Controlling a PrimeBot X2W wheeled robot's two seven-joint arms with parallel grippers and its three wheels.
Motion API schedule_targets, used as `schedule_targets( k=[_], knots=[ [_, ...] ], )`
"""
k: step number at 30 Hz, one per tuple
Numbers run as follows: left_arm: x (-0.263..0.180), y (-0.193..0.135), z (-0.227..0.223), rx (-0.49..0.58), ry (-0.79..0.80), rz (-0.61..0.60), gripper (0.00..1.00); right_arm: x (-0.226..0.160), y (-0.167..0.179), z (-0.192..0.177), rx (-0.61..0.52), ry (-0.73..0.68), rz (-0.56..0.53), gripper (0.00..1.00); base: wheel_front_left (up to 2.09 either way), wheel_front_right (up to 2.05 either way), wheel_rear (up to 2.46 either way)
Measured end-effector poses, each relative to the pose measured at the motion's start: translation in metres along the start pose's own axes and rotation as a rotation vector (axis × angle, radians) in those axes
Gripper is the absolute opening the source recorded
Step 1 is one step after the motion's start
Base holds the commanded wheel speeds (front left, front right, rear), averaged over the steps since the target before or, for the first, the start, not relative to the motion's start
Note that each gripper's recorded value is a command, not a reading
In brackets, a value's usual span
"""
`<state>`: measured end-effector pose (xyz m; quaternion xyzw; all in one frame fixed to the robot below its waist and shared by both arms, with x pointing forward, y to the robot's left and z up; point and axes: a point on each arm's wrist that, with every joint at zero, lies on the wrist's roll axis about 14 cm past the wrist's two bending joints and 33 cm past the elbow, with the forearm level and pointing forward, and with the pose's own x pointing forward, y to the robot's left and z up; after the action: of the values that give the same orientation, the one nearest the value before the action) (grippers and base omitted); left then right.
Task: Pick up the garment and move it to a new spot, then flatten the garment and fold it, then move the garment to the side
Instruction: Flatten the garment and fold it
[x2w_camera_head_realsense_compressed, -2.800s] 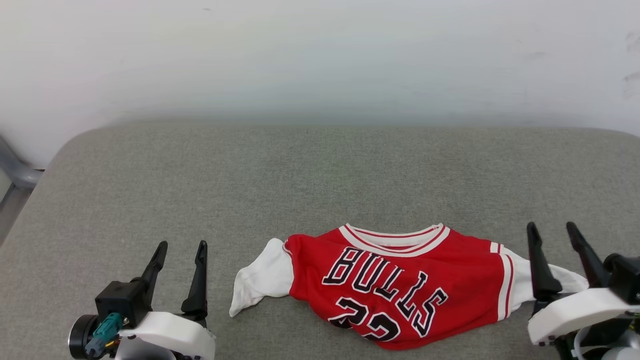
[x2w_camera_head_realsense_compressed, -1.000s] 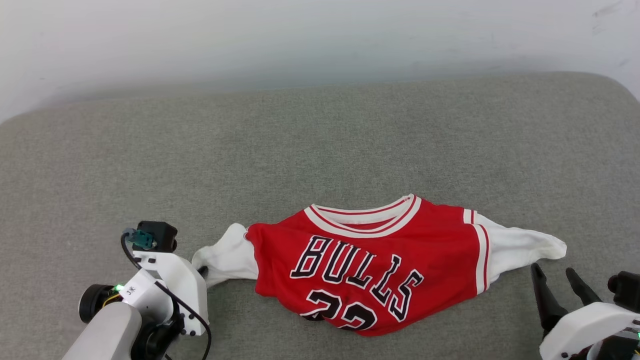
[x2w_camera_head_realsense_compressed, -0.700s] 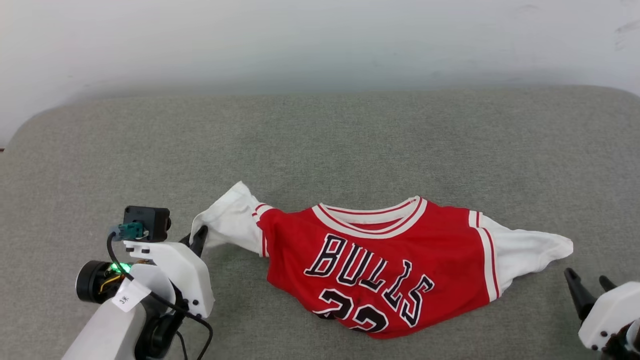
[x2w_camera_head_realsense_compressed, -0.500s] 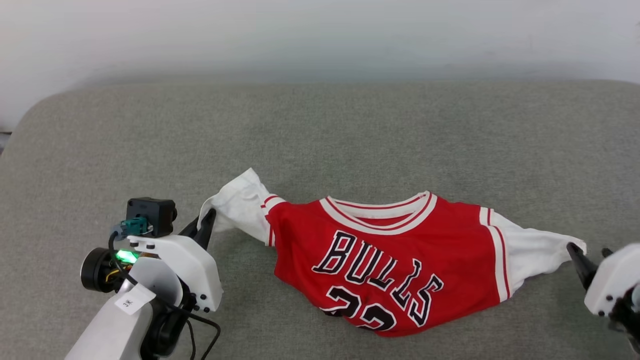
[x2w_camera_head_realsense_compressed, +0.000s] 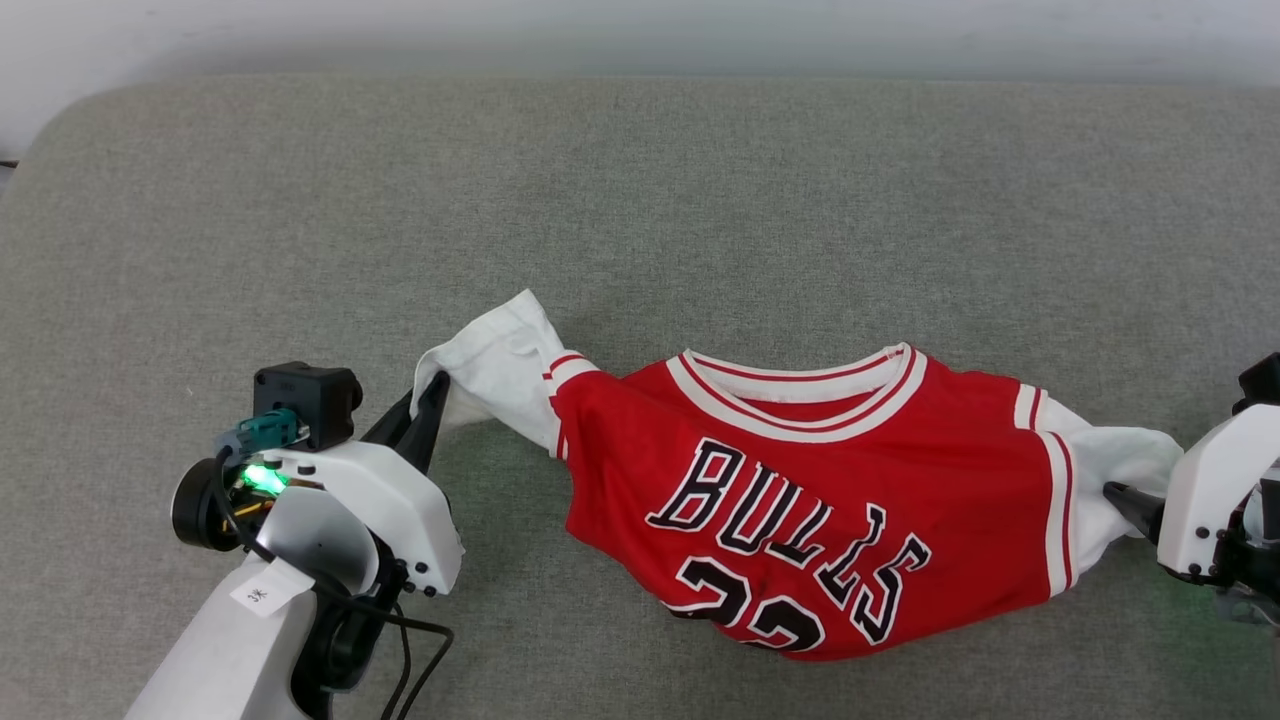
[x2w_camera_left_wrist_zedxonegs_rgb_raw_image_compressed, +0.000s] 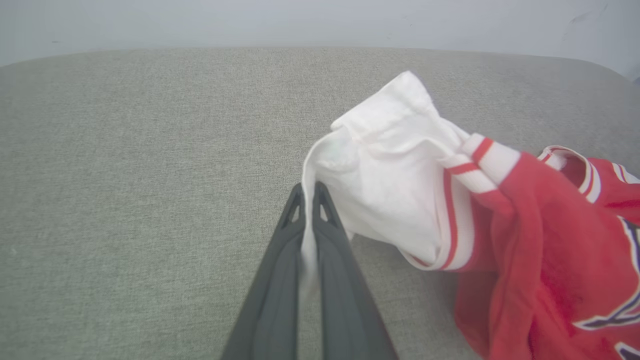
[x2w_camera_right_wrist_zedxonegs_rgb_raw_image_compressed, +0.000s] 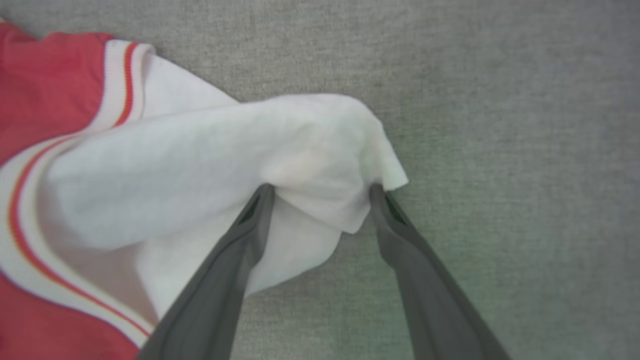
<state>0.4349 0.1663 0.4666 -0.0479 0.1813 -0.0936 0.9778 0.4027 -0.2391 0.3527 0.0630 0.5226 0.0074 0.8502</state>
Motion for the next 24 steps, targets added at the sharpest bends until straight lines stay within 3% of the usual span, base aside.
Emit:
schedule_targets(
  k=[1, 3, 11, 24],
  knots=[
    [0.001, 0.001, 0.0, -0.003, 0.001, 0.001, 0.0, 0.001, 0.0, -0.001, 0.001, 0.014, 0.0, 0.96, 0.0, 0.0, 0.0],
    [0.001, 0.001, -0.002, -0.011, 0.006, -0.001, 0.0, 0.003, 0.0, -0.003, 0.01, 0.034, 0.004, 0.0, 0.0, 0.0, 0.0],
    [-0.002, 0.004, 0.012, 0.001, -0.038, 0.007, 0.0, -0.01, 0.003, 0.013, 0.008, -0.025, 0.017, 0.0, 0.0, 0.0, 0.0],
    [-0.011, 0.023, 0.112, 0.071, -0.305, 0.044, 0.0, -0.118, 0.0, 0.145, -0.078, -0.604, -0.037, 0.0, 0.0, 0.0, 0.0]
  ],
)
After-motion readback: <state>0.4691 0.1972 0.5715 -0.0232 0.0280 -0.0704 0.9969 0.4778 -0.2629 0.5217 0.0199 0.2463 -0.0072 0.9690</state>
